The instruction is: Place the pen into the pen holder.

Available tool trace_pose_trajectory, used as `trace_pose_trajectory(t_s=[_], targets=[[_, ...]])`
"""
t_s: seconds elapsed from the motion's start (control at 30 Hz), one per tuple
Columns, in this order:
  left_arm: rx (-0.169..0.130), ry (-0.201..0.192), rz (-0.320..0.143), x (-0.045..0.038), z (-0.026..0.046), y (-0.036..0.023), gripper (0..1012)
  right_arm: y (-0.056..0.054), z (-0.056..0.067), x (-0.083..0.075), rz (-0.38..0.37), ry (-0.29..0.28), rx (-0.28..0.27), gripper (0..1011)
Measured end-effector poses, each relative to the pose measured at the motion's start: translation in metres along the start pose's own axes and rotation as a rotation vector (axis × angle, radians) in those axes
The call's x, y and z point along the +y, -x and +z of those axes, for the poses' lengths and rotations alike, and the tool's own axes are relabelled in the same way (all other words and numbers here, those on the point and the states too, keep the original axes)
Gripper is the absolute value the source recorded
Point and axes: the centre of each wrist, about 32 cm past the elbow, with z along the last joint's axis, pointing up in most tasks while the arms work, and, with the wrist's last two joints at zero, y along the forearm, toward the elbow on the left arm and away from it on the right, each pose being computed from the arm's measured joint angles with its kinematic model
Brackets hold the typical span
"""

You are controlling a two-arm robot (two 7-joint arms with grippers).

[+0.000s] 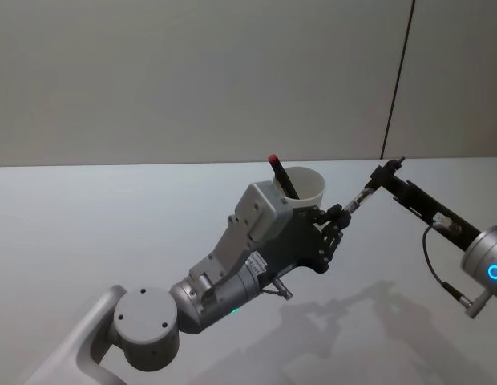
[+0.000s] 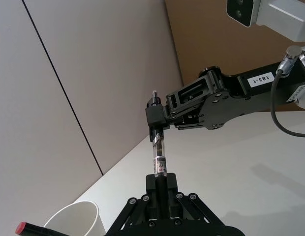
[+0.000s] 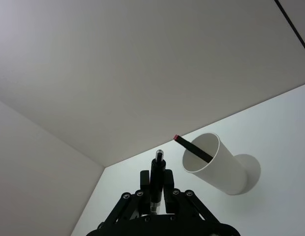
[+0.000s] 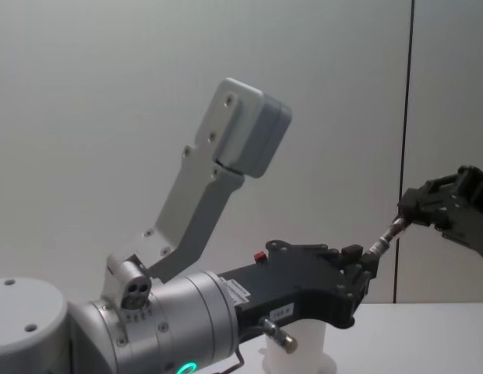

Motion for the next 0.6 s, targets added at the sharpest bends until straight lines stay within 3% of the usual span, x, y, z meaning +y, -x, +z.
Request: trace_pose_trajectory(t_s=[0.1, 0.27, 0.6], targets=[[0.0, 0.0, 0.0, 0.0, 0.0, 0.0, 131, 0.0, -0.0003, 0.0004, 0.002, -0.002, 0.002, 132], [0.0, 0.0, 0.0, 0.0, 0.0, 0.0, 160, -0.0007, -0.0006, 0.0006, -0.001, -0.006, -0.001, 132], [0.0, 0.0, 0.0, 0.0, 0.0, 0.0, 487, -0.0003, -0.0017, 0.0011, -0.001, -0.01, -0.005, 132]])
